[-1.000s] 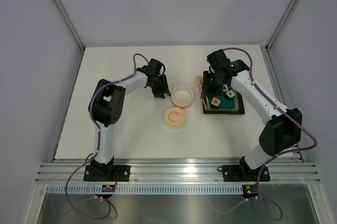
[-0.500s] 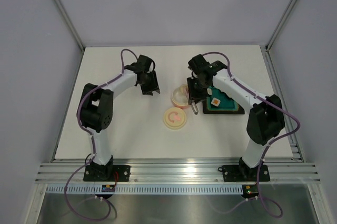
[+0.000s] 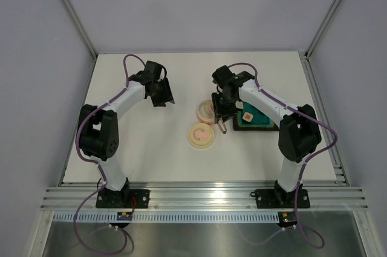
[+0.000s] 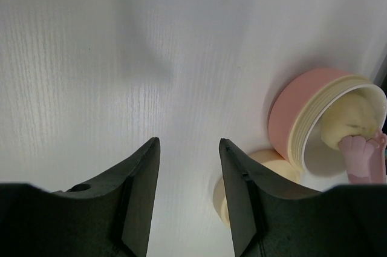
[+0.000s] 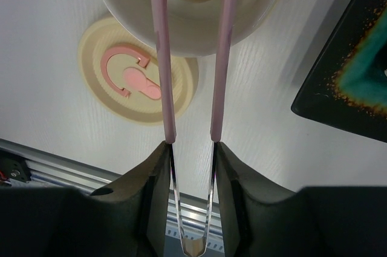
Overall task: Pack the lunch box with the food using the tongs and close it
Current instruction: Place the fake food in the packing box.
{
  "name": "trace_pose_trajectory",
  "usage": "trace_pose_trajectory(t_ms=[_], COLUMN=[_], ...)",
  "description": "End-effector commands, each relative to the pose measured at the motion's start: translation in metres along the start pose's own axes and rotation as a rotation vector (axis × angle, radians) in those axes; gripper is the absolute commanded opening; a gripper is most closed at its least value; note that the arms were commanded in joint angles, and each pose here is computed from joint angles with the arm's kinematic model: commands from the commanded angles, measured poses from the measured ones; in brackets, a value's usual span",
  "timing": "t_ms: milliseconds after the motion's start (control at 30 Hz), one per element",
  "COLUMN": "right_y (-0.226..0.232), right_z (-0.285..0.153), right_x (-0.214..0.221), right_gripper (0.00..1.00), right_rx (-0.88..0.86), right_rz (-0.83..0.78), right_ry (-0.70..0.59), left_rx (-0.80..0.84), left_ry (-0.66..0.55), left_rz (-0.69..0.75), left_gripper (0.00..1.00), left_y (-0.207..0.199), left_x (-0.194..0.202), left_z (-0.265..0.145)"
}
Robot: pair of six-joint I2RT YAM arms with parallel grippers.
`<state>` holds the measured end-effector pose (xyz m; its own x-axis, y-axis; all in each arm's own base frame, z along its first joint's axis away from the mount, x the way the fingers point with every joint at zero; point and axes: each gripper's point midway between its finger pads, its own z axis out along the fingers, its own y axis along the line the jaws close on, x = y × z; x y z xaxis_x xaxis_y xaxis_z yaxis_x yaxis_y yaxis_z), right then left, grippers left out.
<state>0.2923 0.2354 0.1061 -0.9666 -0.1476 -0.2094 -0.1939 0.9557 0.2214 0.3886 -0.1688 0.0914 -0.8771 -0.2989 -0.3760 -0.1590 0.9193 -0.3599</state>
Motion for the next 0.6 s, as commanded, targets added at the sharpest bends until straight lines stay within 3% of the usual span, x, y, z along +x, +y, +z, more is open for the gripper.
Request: trace_pose_trajectory(t_ms=[0,300,567], right_y=[0.011,0.010,0.014], right_z=[-0.012,-0.020,-0.056], right_x=[-0.011,-0.013,-0.024], right_gripper=[0.40,0.45,0.37], right_rx=[-0.020,-0.015,-0.026], right_rz=[-0.036,-0.033,-0.034], right_ry=[-0.045,-0.064,-0.172], left_rx=[0.014,0.012,-0.007], left_ry=[-0.040,-0.034,-0.043], left_rz=[0.026,0.027,0.029], left_gripper=[0.48,0.48,0.48], left_y=[-0.004,-0.004,0.000], left_x=[-0.008,-0.008,-0.008], left_z=[-0.010,-0.008,-0.011])
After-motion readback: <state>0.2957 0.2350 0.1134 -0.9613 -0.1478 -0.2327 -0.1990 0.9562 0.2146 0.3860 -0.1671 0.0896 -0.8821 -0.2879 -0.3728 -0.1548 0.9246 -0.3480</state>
